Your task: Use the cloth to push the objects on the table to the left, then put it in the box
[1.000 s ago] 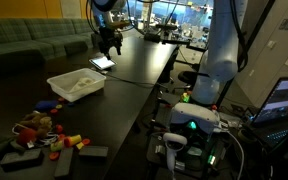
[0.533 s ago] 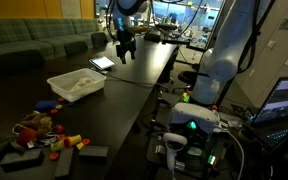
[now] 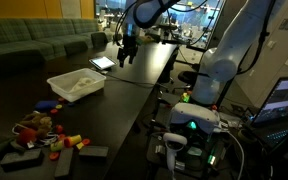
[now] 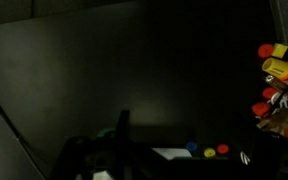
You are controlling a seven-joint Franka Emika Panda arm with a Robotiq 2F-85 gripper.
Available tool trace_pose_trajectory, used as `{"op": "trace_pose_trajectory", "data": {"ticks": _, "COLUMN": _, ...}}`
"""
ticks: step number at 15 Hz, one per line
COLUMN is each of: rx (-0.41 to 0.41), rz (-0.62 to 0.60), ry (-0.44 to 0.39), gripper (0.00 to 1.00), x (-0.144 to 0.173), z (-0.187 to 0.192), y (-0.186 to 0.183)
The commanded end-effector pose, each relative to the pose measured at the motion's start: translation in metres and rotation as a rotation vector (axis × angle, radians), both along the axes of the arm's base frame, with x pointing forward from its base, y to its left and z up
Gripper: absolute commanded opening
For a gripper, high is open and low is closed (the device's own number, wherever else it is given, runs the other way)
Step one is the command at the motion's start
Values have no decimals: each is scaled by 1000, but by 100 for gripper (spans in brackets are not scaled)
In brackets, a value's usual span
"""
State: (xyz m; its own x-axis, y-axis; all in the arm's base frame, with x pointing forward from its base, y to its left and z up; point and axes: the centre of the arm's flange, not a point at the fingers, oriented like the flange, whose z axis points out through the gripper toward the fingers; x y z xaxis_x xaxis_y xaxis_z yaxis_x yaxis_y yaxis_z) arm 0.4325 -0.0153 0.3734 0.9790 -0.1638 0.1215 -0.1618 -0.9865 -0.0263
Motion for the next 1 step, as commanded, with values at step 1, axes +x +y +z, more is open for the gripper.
{"op": "trace_pose_trajectory", "data": {"ticks": 1, "rx": 0, "rz": 6, "ry": -18, "gripper": 100, "x": -2, "z": -1, "y": 0}}
